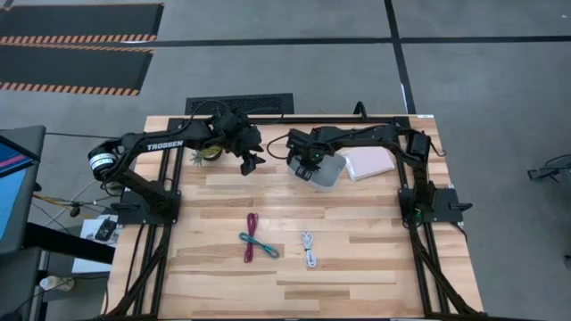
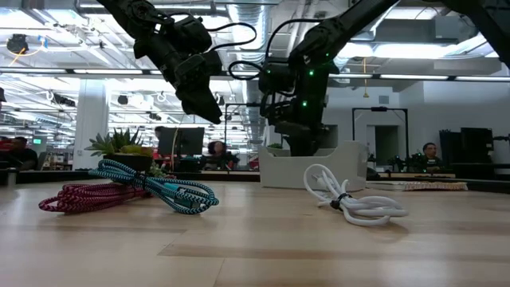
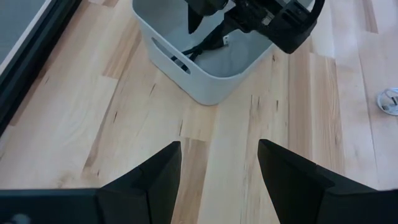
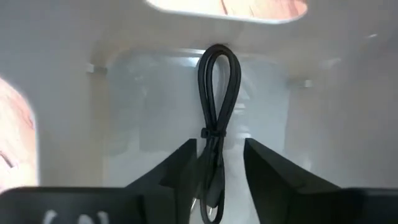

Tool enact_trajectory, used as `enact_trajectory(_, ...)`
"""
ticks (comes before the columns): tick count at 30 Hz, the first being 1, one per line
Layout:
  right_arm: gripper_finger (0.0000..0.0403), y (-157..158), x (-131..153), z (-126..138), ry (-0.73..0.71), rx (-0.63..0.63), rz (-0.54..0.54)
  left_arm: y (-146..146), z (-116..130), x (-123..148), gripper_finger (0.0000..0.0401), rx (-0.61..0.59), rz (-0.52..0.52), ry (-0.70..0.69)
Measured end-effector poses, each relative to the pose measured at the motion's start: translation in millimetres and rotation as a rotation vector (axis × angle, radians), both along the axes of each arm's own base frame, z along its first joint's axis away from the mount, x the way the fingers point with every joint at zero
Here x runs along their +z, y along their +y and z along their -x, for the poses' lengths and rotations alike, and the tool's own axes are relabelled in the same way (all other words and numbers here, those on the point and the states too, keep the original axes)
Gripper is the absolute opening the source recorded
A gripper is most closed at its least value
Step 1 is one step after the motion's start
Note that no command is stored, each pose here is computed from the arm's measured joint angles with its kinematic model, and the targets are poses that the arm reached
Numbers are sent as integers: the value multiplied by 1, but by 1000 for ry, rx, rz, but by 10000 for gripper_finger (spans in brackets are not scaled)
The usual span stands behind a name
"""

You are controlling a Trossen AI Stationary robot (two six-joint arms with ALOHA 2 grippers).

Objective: Pick and place USB-C Cables
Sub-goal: Put the blue black USB cable into the grey bin

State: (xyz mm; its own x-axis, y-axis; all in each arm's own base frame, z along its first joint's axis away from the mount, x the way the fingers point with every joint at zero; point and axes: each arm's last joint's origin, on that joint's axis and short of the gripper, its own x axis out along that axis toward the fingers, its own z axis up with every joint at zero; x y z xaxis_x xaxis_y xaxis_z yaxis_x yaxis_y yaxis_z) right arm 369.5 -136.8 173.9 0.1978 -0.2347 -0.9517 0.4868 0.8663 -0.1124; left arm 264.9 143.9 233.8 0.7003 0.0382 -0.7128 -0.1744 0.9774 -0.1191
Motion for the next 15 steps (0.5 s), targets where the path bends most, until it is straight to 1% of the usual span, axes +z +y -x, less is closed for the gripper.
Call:
enact_trajectory(2,179,0,16,1,-25,1,11,0,0,0,201,0,0,0)
enact_trajectory(4,191,1,40,4,-69,4,29,-1,1,0,201,-1,2,5)
enact_trajectory(8,206,8,89,23,-131,-8,54,-10,12,11,201,-59,-23,24)
enact_trajectory(12,210,21,140,52,-258,-53,76,-35,28,31,201,-154,-39,34)
enact_trajectory(15,209,35,167,72,-330,-70,79,-59,40,47,203,-212,-35,24)
